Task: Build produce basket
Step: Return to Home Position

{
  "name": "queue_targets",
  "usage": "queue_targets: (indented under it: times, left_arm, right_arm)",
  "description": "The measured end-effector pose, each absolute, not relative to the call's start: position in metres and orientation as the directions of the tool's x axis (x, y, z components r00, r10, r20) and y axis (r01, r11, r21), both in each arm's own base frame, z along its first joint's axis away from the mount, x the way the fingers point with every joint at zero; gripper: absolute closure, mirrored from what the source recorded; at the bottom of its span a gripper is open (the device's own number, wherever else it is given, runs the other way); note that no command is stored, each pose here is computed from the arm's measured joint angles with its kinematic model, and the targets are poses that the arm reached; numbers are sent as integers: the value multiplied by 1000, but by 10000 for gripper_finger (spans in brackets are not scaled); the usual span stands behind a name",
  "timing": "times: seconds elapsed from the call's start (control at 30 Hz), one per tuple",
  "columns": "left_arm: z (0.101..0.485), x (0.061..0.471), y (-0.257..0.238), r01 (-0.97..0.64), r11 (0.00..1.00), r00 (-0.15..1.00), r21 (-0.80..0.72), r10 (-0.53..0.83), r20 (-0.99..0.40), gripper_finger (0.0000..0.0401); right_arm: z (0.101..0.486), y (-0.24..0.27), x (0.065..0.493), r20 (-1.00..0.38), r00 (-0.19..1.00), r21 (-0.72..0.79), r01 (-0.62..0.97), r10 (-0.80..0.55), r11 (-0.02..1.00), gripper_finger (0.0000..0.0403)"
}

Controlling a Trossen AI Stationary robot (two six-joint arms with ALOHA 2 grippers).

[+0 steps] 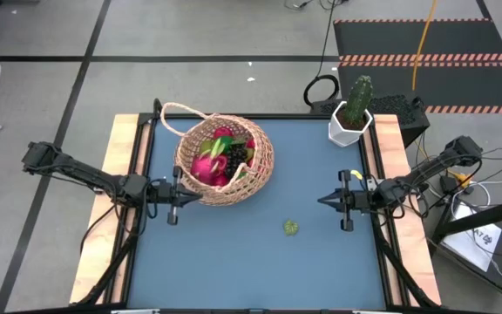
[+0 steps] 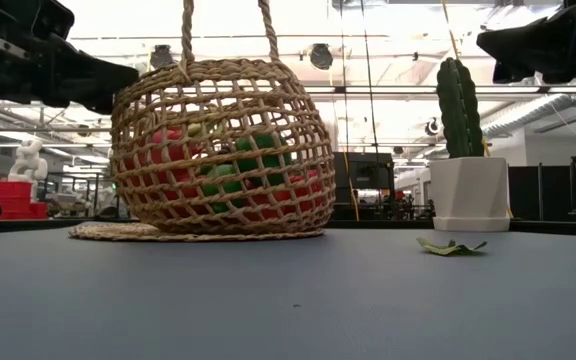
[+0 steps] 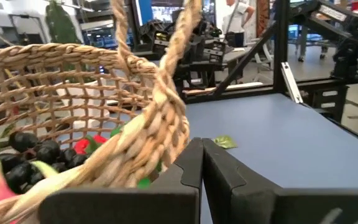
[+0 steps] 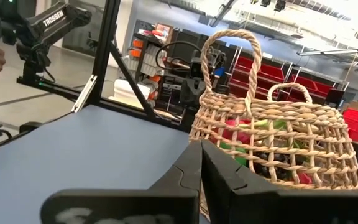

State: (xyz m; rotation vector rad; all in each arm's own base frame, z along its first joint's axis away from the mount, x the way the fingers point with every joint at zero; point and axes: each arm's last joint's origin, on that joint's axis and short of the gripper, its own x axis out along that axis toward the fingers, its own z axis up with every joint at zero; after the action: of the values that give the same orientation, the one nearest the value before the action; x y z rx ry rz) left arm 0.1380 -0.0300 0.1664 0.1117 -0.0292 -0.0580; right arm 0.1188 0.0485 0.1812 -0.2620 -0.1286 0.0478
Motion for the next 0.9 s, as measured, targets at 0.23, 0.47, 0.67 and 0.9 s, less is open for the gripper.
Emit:
queue_targets:
  times: [0.23, 0.47, 0.67, 0.9]
  left_arm:
    - [170, 136, -31, 89, 988, 994, 126, -97, 59, 394]
    - [176, 129, -31, 137, 981, 984, 138, -151, 96, 397]
    - [179, 122, -29, 135, 982, 982, 130, -150, 113, 392]
    - [179, 114, -27, 136, 983, 983, 119, -149, 104, 391]
  right_arm:
    - [183, 48, 117, 134, 989, -261, -26, 63, 965, 403]
    - [185, 46, 114, 148, 987, -257, -20, 60, 966, 403]
    - [187, 44, 110, 162, 985, -249, -18, 60, 968, 403]
    - [187, 45, 105, 164, 973, -263, -118, 165, 958, 403]
